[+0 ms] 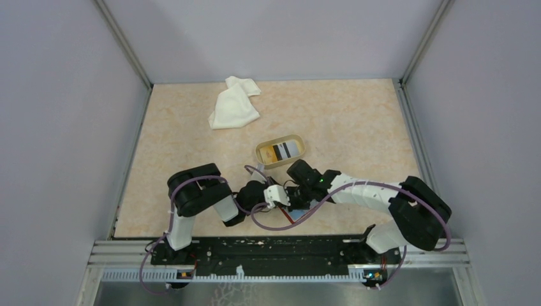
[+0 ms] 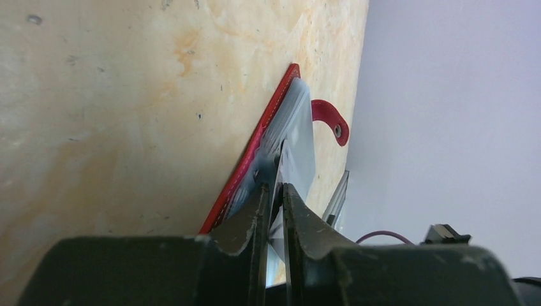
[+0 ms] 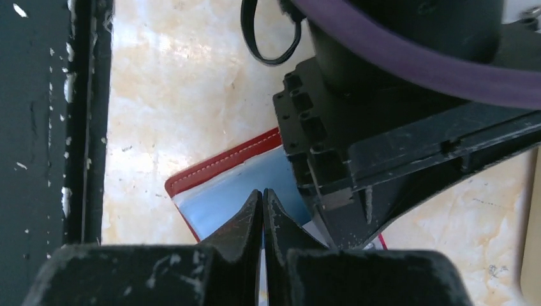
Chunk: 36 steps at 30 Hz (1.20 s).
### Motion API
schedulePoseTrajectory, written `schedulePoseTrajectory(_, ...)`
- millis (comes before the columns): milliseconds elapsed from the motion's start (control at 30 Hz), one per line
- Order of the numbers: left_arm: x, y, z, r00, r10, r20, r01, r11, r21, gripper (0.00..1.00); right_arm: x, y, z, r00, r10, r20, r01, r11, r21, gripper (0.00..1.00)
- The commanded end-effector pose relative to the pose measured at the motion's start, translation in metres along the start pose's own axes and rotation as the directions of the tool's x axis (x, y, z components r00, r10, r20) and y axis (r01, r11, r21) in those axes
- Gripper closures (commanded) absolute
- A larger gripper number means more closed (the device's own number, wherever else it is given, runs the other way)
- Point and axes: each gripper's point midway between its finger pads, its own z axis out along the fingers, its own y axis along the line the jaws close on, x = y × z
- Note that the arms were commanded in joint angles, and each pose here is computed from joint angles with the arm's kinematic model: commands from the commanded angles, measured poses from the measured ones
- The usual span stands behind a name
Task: Put the credit cards into the card holder
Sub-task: Insert the credit card into the card holder.
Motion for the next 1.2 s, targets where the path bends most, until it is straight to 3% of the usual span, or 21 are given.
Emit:
schedulePoseTrajectory(0,0.004,0.009,0.002,1.0,0.013,-0.022,-0.013,1.0,-0.02,0.81,0.0,-0.028,0.004,0.998,-0.005,-0.062,0.014,0.989,0.146,1.0)
schedulePoseTrajectory(367,0.004,0.009,0.001,1.0,0.008,-0.03,-0.008,1.0,-0.008,0.72,0.022,-0.04,-0.002,0.983,-0.011,-0.181,0.05,0.975,0.214,1.0)
schedulePoseTrajectory(533,0.002,0.008,0.0,1.0,0.009,-0.03,-0.009,1.0,-0.003,0.7,0.019,-0.033,-0.003,0.985,-0.015,-0.17,0.044,0.984,0.172,1.0)
schedulePoseTrajectory(767,0.001,0.013,-0.002,0.999,0.011,-0.035,-0.012,1.0,-0.016,0.74,-0.02,-0.018,-0.025,0.994,0.085,0.065,-0.087,0.996,0.029,0.98)
schedulePoseTrajectory(900,0.001,0.016,-0.005,0.999,0.021,-0.046,-0.021,1.0,-0.018,0.74,-0.033,-0.025,-0.05,0.976,0.124,0.181,-0.13,0.991,0.022,0.96)
schedulePoseTrajectory(1167,0.004,0.015,-0.01,0.996,0.035,-0.083,-0.035,0.999,0.001,0.75,-0.021,-0.054,-0.066,0.95,0.234,0.206,-0.261,0.959,0.11,0.95)
